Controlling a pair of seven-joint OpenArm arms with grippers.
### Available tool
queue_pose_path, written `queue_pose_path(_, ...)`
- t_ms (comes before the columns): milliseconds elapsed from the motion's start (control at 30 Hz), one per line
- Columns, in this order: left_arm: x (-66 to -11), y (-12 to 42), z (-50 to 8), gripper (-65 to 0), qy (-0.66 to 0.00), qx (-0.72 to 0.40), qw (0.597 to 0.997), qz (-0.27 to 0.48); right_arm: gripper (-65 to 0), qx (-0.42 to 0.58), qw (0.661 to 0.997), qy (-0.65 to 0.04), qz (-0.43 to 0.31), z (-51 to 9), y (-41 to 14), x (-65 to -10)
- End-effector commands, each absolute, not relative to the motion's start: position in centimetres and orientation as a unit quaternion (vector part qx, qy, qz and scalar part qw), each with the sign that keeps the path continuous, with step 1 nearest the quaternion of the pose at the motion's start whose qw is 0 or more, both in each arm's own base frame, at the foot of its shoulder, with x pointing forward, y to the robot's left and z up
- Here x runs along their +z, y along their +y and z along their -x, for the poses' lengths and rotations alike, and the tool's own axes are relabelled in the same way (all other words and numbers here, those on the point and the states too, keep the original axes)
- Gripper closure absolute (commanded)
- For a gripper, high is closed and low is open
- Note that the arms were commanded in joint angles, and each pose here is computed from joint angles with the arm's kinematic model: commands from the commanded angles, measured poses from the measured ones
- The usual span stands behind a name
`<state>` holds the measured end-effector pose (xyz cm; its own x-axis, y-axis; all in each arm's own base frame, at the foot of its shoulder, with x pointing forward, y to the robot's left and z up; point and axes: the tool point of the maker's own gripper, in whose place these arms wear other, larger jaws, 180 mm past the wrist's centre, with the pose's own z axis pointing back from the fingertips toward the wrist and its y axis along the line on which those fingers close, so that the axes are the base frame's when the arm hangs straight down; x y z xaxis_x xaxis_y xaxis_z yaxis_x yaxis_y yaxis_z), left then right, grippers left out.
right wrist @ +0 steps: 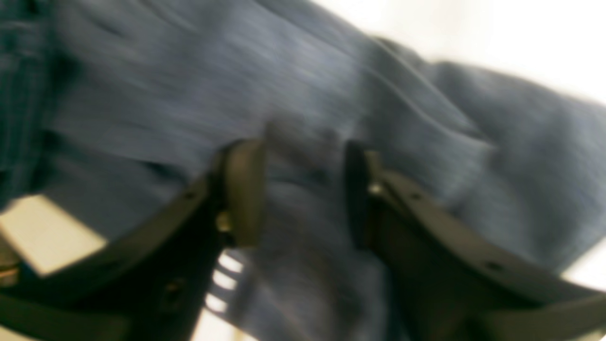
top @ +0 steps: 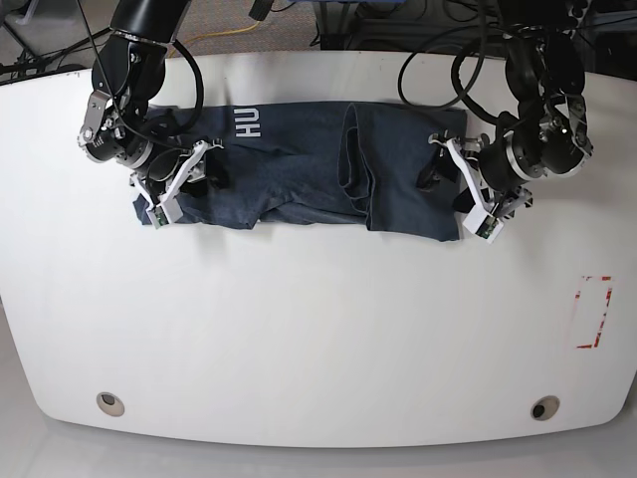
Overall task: Fold the T-shirt properly
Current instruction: 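Grasp the strip's end with the left gripper and fold it toward the right gripper, then reposition the right gripper onto the strip's other end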
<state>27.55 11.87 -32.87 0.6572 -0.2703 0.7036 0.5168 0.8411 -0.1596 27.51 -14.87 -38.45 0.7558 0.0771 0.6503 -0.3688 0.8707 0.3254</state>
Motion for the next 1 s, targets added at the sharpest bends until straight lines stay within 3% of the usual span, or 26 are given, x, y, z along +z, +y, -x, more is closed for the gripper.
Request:
queue_pose_path(0,-33.0,12.2,-28.1,-38.5,-0.364,-0.214,0.888,0.185,-34.9,0.121,0.888,-0.368,-0.248,-28.7,-14.6,-36.1)
queue_pose_path(133,-34.9,12.3,-27.9,-36.8,-0.353,-0.193,0.893,0.203,-44.5,0.096,0.871,-0.399,-0.271,-29.2,-15.8,-34.3)
queue_pose_path(300,-37.5,12.8,-27.3,-22.2,-0.321,-0.168,0.907,0.216,-52.3,0.053,0.865,-0.43,-0.254,-29.4,-19.8,-32.9)
queue_pose_path(433,-38.4,13.0,-27.0,-20.8,-0.309,-0.161,0.911,0.219,-56.6,0.017,0.877,-0.423,-0.229,-29.2,-23.7,-33.3)
queue_pose_path(667,-38.6,13.1,-26.9,-20.8,-0.306,-0.159,0.913,0.219,-58.5,-0.067,0.894,-0.382,-0.225,-27.4,-29.1,-36.5)
queue_pose_path(967,-38.6,13.1,-26.8,-21.0,-0.305,-0.159,0.913,0.22,-57.9,-0.094,0.895,-0.348,-0.263,-25.2,-26.0,-39.6)
